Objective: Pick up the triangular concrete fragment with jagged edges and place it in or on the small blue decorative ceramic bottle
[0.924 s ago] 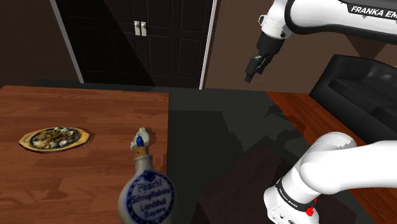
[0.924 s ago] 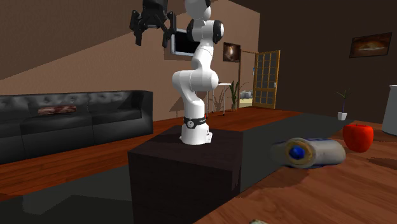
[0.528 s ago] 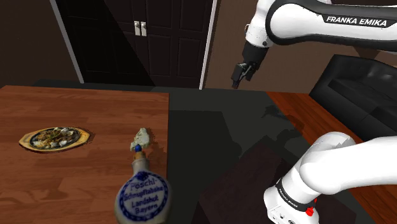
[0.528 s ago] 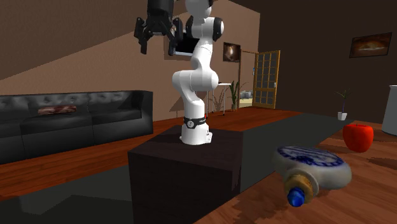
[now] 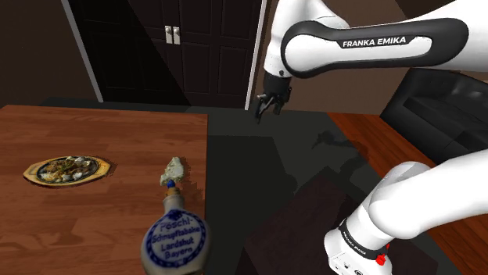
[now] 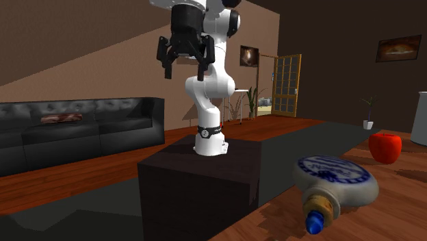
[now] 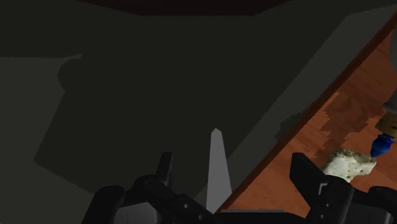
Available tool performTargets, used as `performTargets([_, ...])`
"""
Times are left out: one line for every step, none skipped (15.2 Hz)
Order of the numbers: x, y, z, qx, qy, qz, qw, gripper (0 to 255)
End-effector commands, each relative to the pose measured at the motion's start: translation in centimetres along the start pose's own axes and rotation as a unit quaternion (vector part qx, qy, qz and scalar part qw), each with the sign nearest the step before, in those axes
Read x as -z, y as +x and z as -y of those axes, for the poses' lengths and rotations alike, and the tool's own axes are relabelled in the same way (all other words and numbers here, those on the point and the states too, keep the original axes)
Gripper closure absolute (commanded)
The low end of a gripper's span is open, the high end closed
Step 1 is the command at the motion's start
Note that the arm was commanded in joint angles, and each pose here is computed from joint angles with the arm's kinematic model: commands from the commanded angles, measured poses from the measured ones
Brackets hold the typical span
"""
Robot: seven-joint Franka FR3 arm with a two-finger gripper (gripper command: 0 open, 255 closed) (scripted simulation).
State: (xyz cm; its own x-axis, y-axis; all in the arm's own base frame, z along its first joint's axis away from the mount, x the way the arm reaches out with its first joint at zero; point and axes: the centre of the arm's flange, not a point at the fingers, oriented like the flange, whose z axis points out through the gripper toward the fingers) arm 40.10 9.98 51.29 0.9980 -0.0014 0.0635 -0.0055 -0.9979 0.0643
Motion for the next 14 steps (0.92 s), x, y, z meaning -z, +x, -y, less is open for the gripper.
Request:
performTargets([-1.7,1.4,1.7,-0.012,0.004,0.005,0.9999,0])
performTargets([-2.4,2.1,2.5,-0.017,0.005,0.008,0.9998,0])
performTargets([-3.2,2.8,3.4,-0.023,0.007,0.010,0.9997,0])
performTargets([-4.0,3.4,4.3,-0.028,0.008,0.013,0.9995,0])
performTargets([-4.7,4.1,5.1,-0.034,0.010,0.016,0.9993,0])
performTargets([-5.5,4.8,5.9,-0.039,0.011,0.018,0.9990,0])
performTargets([-6.3,5.5,6.8,-0.045,0.012,0.021,0.9987,0])
performTargets([-7.0,6.2,7.6,-0.050,0.014,0.024,0.9983,0])
performTargets([-7.8,6.9,8.4,-0.056,0.015,0.027,0.9980,0])
performTargets([-8.6,7.6,9.2,-0.061,0.017,0.029,0.9975,0])
performTargets([-9.3,8.3,10.1,-0.067,0.018,0.032,0.9971,0])
performTargets([-10.1,9.0,10.9,-0.072,0.020,0.035,0.9966,0])
performTargets([-10.9,9.7,11.7,-0.078,0.021,0.037,0.9960,0])
performTargets([-11.7,10.4,12.5,-0.083,0.023,0.040,0.9955,0])
